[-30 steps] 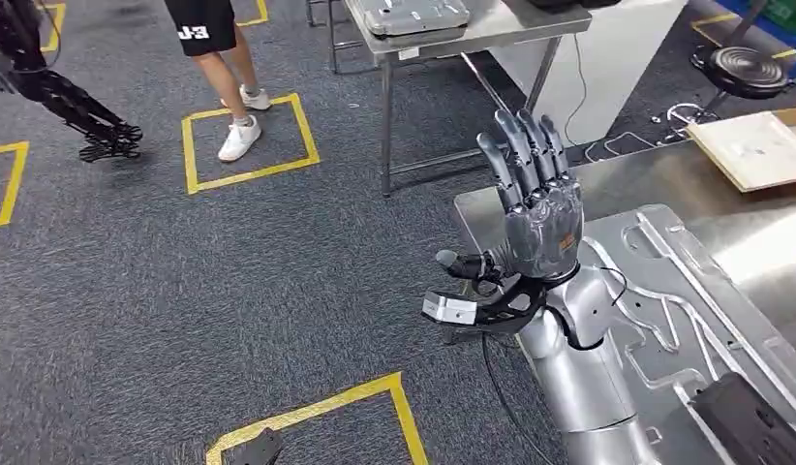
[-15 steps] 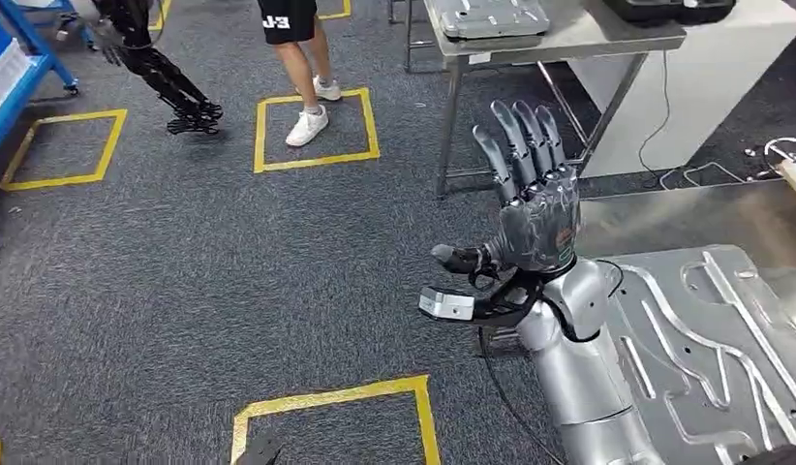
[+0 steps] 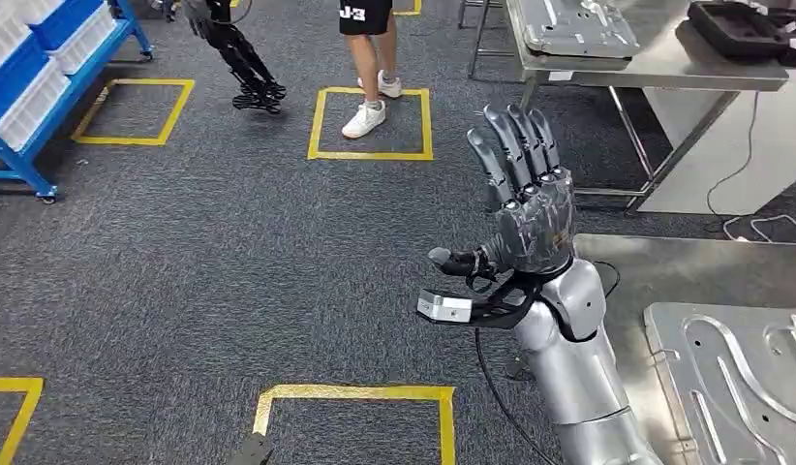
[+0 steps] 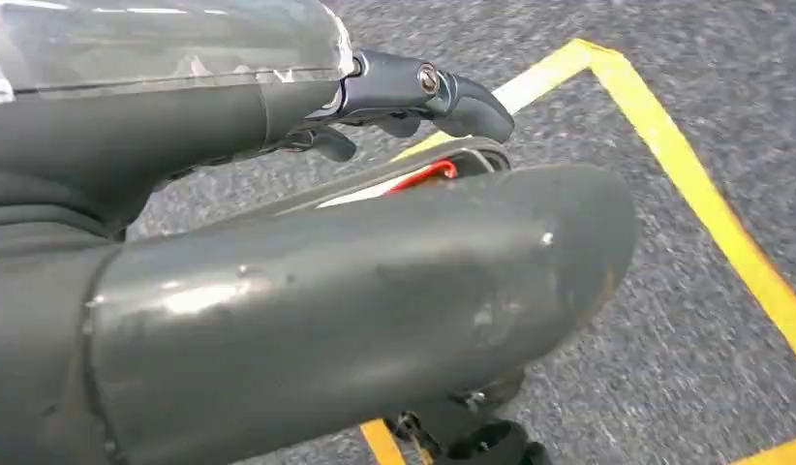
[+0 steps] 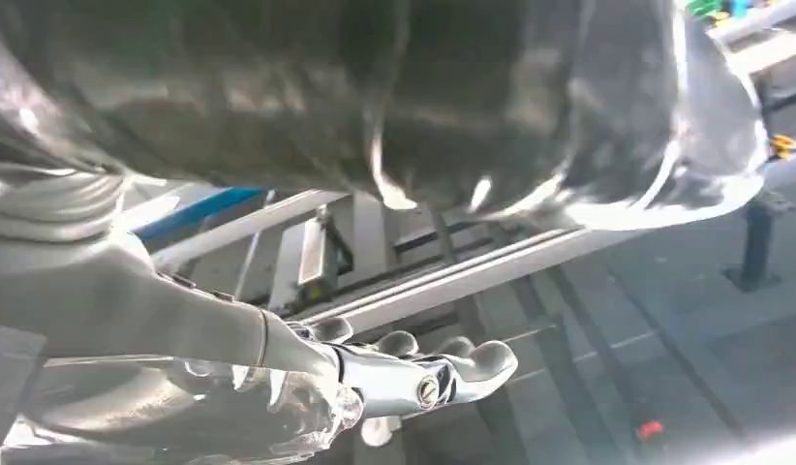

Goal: Take the parts from the cabinet and place them on the table.

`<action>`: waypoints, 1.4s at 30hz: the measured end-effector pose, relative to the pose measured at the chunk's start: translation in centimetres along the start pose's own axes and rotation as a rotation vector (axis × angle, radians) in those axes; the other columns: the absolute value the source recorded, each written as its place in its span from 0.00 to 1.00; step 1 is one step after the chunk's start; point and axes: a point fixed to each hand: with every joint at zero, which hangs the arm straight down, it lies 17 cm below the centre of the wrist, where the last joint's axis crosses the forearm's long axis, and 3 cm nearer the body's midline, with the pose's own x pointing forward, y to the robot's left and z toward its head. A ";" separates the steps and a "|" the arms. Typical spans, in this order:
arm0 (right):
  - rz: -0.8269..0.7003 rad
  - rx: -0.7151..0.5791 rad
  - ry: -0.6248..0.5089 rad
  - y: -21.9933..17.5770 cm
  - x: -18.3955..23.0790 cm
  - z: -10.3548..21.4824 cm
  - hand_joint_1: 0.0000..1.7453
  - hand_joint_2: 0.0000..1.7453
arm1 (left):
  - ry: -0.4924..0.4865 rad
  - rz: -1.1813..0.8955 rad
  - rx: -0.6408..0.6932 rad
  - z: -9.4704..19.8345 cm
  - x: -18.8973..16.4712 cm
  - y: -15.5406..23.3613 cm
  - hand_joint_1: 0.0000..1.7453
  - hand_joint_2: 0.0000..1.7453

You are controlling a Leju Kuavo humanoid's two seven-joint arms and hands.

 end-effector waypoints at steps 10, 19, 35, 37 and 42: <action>-0.004 -0.014 0.001 -0.1 0.2 -0.6 0.00 0.00 | 0.001 -0.007 0.017 -0.2 0.1 1.0 0.00 0.00; -0.004 -0.005 0.005 0.1 0.1 -0.2 0.00 0.00 | 0.014 -0.018 0.015 -0.1 -0.6 1.1 0.00 0.00; 0.006 0.024 0.043 0.6 -1.7 2.0 0.00 0.00 | 0.016 -0.024 0.006 0.2 -1.2 0.7 0.00 0.00; 0.003 0.023 0.045 0.7 -1.6 2.0 0.00 0.00 | 0.022 -0.024 0.003 0.4 -1.6 0.5 0.00 0.00; -0.005 0.019 0.055 0.8 -1.5 1.9 0.00 0.00 | 0.022 -0.026 0.009 0.3 -1.6 0.9 0.00 0.00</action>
